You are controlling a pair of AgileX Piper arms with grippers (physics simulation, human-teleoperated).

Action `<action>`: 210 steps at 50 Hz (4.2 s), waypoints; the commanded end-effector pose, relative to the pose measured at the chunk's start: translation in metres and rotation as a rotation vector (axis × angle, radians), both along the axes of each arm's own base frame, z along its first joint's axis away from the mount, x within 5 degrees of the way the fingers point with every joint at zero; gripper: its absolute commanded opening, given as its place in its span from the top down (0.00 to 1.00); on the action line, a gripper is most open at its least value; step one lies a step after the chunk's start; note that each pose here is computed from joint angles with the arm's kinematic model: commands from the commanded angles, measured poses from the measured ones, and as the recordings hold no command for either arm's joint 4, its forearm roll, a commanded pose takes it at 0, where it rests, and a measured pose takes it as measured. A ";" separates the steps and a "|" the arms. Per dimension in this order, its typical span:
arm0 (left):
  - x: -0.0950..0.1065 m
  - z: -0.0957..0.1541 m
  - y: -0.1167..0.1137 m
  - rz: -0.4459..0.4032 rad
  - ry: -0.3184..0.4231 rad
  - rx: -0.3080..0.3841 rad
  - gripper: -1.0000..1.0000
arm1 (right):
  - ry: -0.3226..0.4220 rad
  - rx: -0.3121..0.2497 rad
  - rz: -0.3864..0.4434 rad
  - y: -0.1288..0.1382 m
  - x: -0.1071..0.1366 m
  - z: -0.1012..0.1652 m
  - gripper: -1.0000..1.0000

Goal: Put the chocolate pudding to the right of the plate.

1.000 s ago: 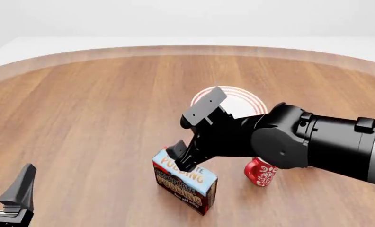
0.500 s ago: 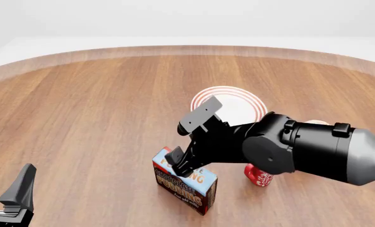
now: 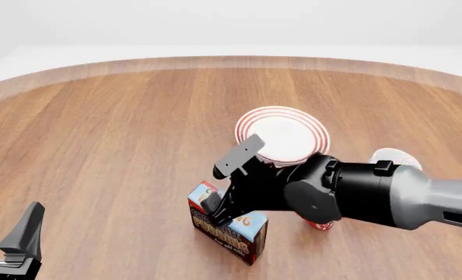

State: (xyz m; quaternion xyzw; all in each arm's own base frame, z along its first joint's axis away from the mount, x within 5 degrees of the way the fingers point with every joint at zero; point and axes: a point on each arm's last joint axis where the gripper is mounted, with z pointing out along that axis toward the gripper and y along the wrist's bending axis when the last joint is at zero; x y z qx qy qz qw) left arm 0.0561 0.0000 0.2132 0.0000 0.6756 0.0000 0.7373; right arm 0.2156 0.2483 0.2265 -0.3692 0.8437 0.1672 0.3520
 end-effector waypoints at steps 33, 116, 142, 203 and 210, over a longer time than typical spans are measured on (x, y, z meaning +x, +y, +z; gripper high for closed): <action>0.000 0.000 0.000 0.000 0.000 0.000 0.00 | 0.054 0.001 -0.047 0.005 0.006 -0.050 1.00; 0.000 0.000 0.000 0.000 0.000 0.000 0.00 | -0.380 0.086 -0.527 -0.139 0.232 0.204 1.00; 0.000 0.000 0.000 0.000 0.000 0.000 0.00 | -0.310 0.030 -0.731 -0.228 0.248 0.130 1.00; 0.000 0.000 0.000 0.000 0.000 0.000 0.00 | -0.167 -0.066 -0.893 -0.314 0.254 -0.022 1.00; 0.000 0.000 0.000 0.000 0.000 0.000 0.00 | -0.165 -0.058 -0.894 -0.311 0.253 -0.022 1.00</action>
